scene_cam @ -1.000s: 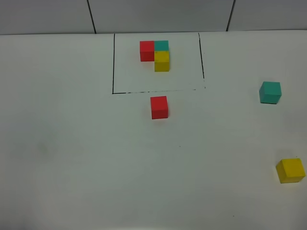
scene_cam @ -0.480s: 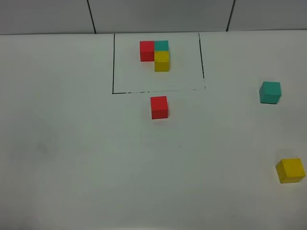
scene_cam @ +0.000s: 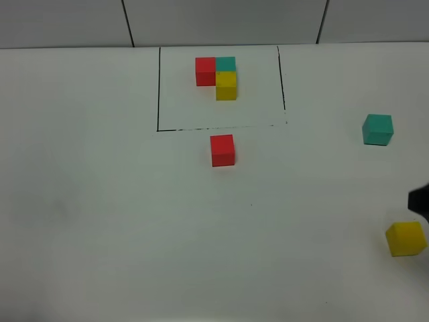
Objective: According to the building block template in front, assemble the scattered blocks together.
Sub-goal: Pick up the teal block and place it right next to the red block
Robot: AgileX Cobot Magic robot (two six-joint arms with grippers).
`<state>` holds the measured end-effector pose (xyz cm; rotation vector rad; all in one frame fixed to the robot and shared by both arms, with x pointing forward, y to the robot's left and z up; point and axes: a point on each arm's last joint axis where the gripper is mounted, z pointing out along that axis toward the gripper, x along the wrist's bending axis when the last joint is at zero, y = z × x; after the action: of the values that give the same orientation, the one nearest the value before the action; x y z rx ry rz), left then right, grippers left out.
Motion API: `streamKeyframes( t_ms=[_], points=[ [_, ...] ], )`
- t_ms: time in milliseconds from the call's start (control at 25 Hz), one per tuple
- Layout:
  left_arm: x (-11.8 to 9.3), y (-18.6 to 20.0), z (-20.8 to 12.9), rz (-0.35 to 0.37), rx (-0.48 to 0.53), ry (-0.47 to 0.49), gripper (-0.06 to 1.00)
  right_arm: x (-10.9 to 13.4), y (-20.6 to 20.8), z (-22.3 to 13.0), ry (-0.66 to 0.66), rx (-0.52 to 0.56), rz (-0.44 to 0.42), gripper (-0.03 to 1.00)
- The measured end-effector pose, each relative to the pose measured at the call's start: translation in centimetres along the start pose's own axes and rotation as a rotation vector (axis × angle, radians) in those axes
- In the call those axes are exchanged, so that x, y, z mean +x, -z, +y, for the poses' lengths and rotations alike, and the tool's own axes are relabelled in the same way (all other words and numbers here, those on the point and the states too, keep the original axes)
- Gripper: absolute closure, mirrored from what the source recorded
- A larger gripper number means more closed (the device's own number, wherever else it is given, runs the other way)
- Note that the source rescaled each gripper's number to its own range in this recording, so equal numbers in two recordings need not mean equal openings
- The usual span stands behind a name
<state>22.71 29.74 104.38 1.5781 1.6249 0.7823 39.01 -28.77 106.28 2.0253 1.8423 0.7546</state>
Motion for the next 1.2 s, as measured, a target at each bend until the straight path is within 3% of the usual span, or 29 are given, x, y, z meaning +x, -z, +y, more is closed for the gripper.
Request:
streamKeyframes(
  t_ms=[240, 520, 640, 1200],
  points=[
    [0.0, 0.0, 0.0, 0.0, 0.0, 0.0, 0.4, -0.6, -7.1, 6.6, 0.021, 0.154, -0.08, 0.21],
    [0.0, 0.0, 0.0, 0.0, 0.0, 0.0, 0.4, -1.2, -14.9, 11.1, 0.047, 0.233, -0.094, 0.0],
    [0.0, 0.0, 0.0, 0.0, 0.002, 0.0, 0.4, -1.2, -16.7, 12.7, 0.07, 0.232, -0.098, -0.03],
    [0.0, 0.0, 0.0, 0.0, 0.003, 0.0, 0.4, -2.3, -24.2, 15.0, 0.13, 0.307, -0.131, -0.03]
  ],
)
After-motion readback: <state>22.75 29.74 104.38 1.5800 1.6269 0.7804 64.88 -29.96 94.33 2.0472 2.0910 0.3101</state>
